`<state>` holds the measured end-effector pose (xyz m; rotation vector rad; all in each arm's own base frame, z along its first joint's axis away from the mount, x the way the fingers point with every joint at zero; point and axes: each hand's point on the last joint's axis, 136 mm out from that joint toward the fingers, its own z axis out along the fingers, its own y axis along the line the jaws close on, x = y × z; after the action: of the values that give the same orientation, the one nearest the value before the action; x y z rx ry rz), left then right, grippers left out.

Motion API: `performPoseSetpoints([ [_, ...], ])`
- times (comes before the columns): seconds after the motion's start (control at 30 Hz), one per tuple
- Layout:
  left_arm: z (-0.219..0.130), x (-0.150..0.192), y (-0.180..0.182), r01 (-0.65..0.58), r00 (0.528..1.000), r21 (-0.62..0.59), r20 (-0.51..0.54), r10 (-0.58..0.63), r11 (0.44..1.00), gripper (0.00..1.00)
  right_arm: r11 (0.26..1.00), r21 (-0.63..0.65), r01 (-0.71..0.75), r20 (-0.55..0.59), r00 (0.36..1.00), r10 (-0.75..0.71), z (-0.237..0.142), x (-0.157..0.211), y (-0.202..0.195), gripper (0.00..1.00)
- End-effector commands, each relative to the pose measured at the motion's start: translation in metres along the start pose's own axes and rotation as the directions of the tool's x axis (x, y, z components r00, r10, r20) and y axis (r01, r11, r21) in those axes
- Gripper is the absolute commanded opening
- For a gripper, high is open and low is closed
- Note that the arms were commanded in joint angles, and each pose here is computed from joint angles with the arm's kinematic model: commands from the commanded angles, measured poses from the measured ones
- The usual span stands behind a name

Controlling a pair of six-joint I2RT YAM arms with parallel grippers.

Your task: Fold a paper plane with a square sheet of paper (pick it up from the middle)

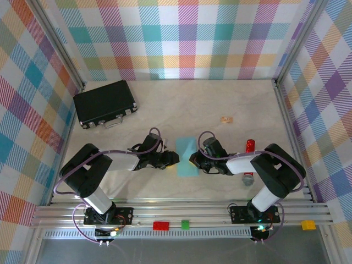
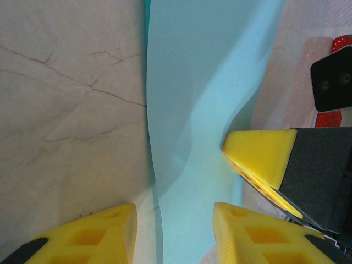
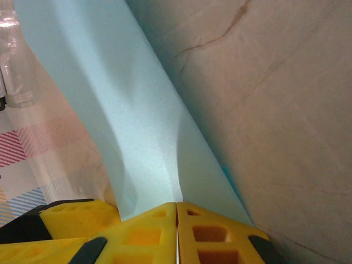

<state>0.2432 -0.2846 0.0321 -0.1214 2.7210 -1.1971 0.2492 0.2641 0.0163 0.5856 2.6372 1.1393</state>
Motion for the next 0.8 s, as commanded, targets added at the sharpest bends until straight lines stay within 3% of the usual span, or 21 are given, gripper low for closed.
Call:
performPoseSetpoints([
  [0.0,0.0047,0.0046,-0.0070,-0.032,0.999,0.015,-0.018,0.032,0.999,0.40,0.996,0.080,-0.036,-0.027,0.999,0.038,0.0034,0.0083,-0.0292,0.10],
  [0.27,0.0068,0.0049,-0.0083,-0.028,0.999,0.022,-0.018,0.028,0.999,0.30,0.995,0.089,-0.039,-0.028,0.999,0.041,0.0034,0.0089,-0.0329,0.10],
  [0.47,0.0083,0.0047,-0.0087,-0.022,1.000,0.025,-0.018,0.022,0.999,0.31,0.995,0.088,-0.035,-0.033,0.999,0.038,0.0039,0.0093,-0.0326,0.10],
  [0.77,0.0089,0.0016,-0.0162,-0.014,1.000,0.058,-0.010,0.014,0.998,0.23,0.996,0.080,-0.026,-0.034,0.999,0.029,0.0028,0.0092,-0.0305,0.11],
])
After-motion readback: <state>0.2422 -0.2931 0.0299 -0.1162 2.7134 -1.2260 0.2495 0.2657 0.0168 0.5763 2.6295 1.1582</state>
